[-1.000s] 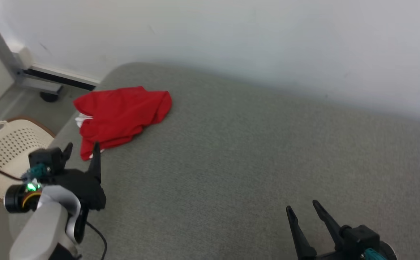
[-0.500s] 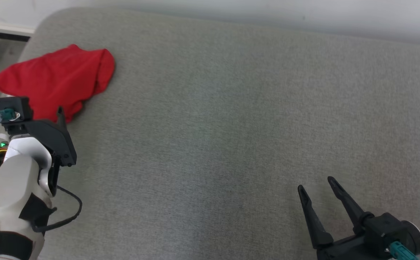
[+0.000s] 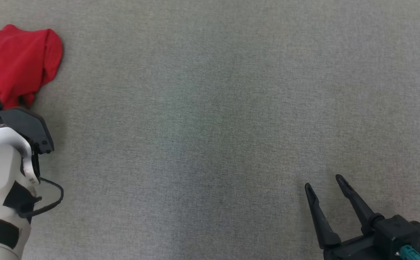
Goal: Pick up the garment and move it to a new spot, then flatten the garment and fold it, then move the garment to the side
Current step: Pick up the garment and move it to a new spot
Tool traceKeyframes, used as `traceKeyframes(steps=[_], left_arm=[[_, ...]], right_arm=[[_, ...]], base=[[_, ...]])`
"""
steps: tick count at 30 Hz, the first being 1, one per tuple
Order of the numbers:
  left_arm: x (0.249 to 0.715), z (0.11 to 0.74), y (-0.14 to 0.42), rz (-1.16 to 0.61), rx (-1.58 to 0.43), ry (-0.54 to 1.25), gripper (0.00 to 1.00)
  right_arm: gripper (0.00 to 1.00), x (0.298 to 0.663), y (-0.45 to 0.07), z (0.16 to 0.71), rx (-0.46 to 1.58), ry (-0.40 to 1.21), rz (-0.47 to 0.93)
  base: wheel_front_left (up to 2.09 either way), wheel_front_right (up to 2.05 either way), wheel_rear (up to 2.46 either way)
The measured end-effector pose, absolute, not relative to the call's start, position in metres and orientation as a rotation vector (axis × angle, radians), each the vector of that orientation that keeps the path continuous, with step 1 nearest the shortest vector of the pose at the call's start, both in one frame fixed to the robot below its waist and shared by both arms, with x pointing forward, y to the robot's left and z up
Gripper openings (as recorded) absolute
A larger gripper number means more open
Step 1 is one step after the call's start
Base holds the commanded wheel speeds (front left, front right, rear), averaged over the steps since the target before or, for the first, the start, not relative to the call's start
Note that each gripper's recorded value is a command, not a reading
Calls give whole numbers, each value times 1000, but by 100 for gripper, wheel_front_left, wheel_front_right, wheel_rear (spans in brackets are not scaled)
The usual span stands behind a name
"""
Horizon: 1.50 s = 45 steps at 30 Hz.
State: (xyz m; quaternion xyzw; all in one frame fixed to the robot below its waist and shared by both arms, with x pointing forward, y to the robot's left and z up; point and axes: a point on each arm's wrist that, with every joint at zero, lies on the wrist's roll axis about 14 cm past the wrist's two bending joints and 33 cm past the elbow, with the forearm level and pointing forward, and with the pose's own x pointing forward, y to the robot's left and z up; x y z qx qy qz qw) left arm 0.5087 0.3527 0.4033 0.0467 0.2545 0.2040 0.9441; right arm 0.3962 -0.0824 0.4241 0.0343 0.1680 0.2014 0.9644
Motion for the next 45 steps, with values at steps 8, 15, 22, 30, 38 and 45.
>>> traceKeyframes(steps=[8, 15, 22, 30, 38, 45], left_arm=[[513, 418, 338, 353, 130, 461, 0], [506, 462, 333, 324, 102, 370, 0], [505, 534, 318, 276, 41, 160, 0], [509, 628, 203, -27, -141, -78, 0], [485, 710, 100, -318, -360, -256, 0], [434, 717, -22, -676, -536, -176, 0]], right_arm=[[100, 393, -83, 432, 73, 320, 398], [100, 383, -74, 451, 93, 254, 410], [100, 372, -75, 477, 124, 156, 389], [100, 356, -85, 516, 117, 13, 355], [100, 341, -103, 542, 124, -82, 303], [100, 326, -130, 546, 127, -102, 213]], base=[[0, 0, 0], [0, 0, 0], [0, 0, 0], [0, 0, 0], [0, 0, 0], [0, 0, 0]])
